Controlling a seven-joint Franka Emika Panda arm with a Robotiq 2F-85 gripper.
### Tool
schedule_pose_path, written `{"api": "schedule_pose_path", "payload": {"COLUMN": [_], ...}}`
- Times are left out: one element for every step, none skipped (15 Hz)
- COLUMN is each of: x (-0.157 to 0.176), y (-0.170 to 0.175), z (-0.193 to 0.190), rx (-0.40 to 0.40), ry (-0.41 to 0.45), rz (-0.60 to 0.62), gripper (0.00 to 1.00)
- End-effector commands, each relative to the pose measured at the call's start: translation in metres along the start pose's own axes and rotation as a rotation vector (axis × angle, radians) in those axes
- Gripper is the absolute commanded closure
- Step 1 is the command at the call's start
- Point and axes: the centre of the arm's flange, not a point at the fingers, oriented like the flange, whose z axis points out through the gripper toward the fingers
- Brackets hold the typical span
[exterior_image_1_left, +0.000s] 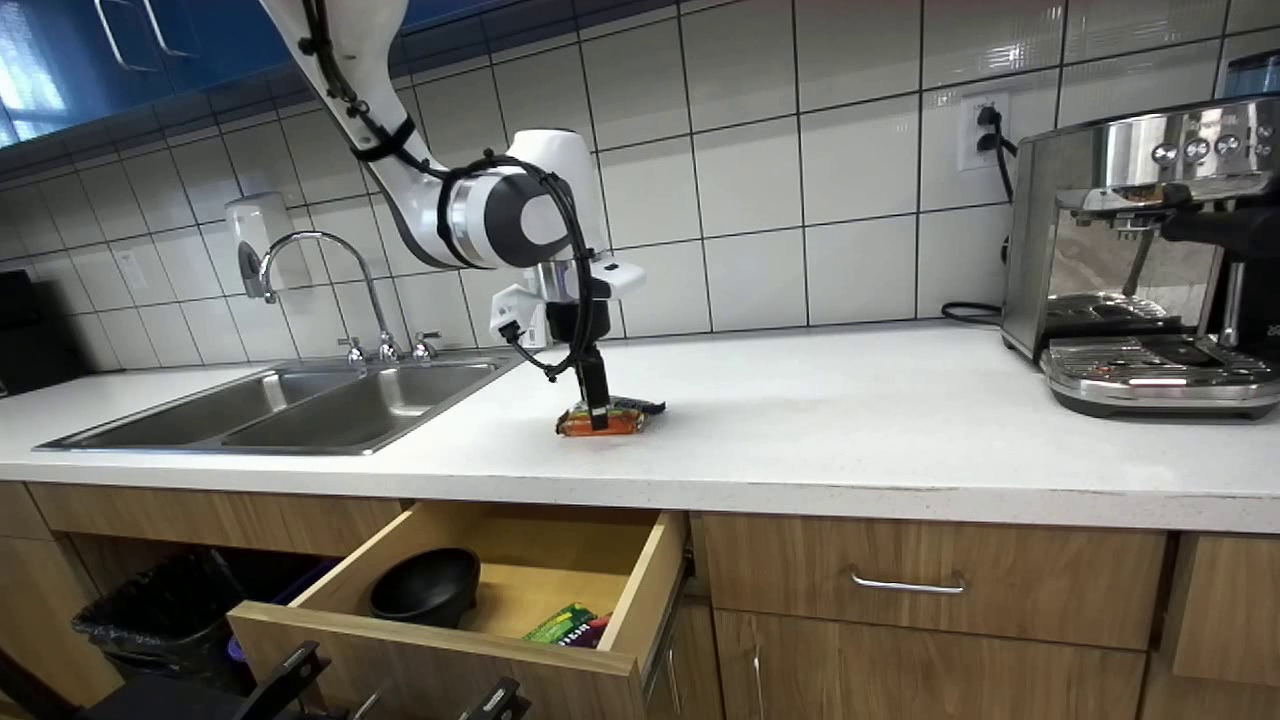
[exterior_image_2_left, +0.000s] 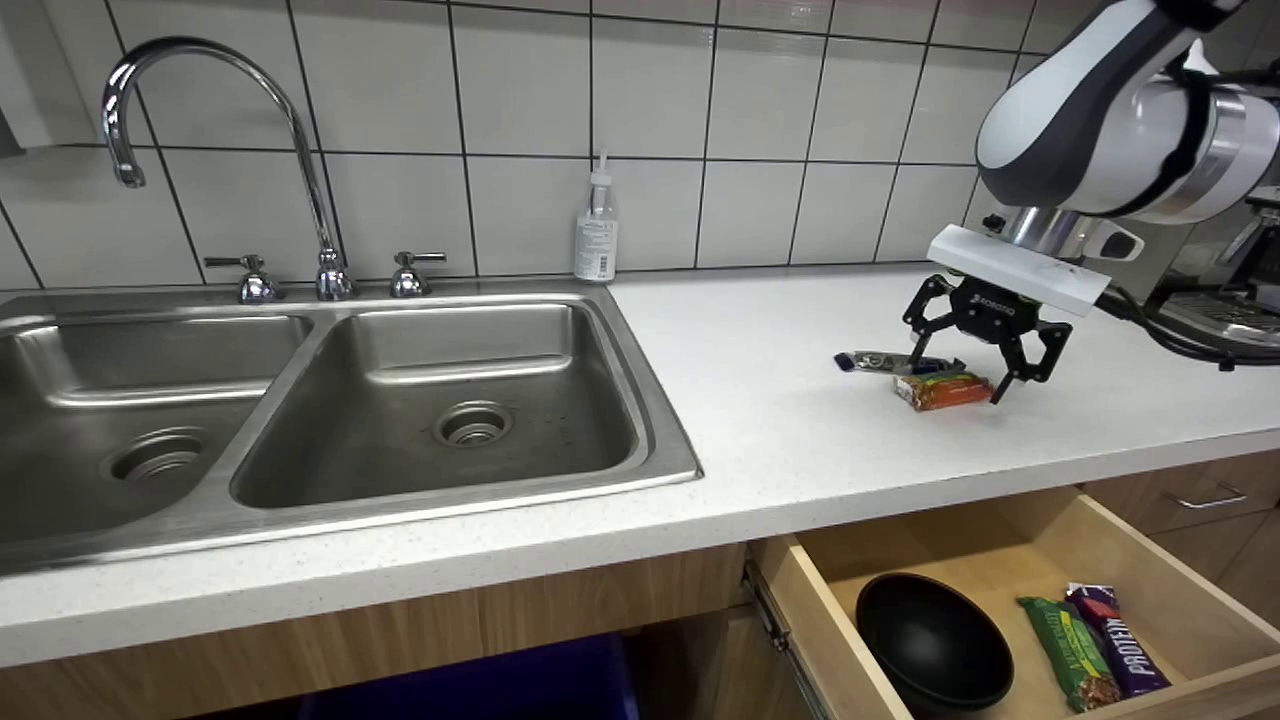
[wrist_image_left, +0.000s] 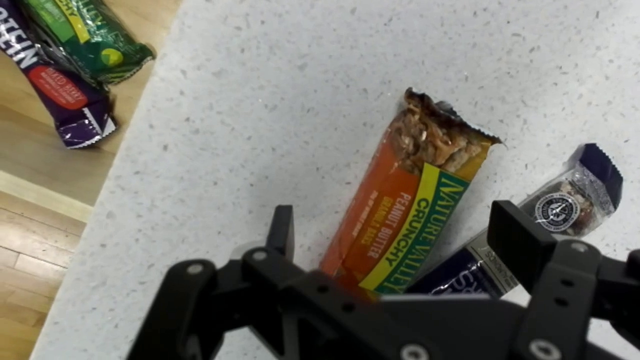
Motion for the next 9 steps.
{"api": "schedule_pose_path", "payload": {"x": [0.003,0.0038,0.0043,0.0049,0.0051,0.0055,0.0058,0.006,0.0064], "y": [0.0028,0.0029,0.0029,0.0027,0.0026,0.0024,0.0021,0.002,0.002], "z": [-0.0031,-0.0016,-0.0006,0.0002,0.0008,0.0015,0.0022,0.0032,0.0043], "rx": [0.003,0.001,-0.001,-0.003,-0.004,-0.005,-0.007,-0.009,-0.011], "ry": [-0.014,-0.016,-0.018,-0.018,-0.018,-0.019,-0.019,-0.02,-0.021], "rz": [0.013,0.015,0.016,0.017,0.017,0.018,0.018,0.018,0.019], "gripper": [0.0,0.0,0.0,0.0,0.0,0.0,0.0,0.0,0.0]}}
